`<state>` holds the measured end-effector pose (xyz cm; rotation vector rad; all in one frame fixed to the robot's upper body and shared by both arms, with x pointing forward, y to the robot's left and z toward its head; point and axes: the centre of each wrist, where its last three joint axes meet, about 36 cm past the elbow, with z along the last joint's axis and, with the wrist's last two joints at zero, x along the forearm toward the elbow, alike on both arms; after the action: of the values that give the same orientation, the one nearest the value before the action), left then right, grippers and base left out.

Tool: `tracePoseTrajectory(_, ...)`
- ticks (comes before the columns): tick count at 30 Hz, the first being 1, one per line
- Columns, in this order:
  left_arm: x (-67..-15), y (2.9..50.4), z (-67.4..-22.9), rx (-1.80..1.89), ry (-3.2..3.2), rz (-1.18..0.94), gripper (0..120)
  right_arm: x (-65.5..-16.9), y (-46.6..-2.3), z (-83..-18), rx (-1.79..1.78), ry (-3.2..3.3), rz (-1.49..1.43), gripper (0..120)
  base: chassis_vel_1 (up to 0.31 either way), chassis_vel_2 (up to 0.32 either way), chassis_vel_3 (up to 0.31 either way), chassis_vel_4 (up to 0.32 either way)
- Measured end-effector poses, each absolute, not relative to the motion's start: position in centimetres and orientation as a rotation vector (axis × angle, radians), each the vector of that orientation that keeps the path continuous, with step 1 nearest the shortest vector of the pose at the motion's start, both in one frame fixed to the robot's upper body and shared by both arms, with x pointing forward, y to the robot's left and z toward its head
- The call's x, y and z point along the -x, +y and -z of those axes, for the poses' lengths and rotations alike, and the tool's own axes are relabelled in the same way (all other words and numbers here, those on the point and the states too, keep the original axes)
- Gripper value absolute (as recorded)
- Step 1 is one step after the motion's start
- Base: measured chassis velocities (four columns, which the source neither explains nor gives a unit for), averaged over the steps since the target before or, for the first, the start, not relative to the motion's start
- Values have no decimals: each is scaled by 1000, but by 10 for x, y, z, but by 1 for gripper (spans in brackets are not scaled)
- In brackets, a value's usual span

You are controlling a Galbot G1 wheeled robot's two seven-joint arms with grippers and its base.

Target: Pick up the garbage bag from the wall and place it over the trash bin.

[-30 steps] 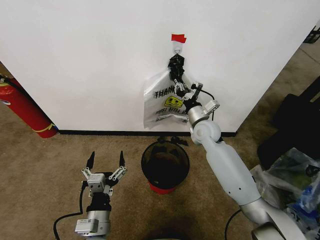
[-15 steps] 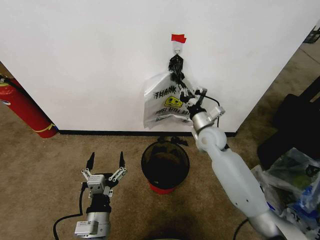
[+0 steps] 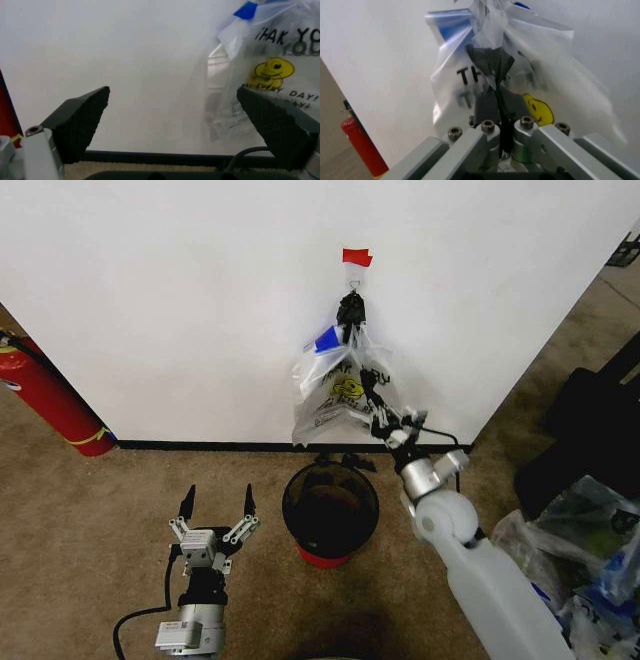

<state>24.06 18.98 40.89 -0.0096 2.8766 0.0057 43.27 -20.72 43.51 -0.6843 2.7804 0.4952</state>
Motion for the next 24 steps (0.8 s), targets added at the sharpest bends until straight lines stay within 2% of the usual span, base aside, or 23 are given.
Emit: tracePoseTrajectory(24, -240, 188, -409, -20, 2869, 7, 100, -320, -248, -386, 622, 2858, -276, 0, 0, 0, 0, 0)
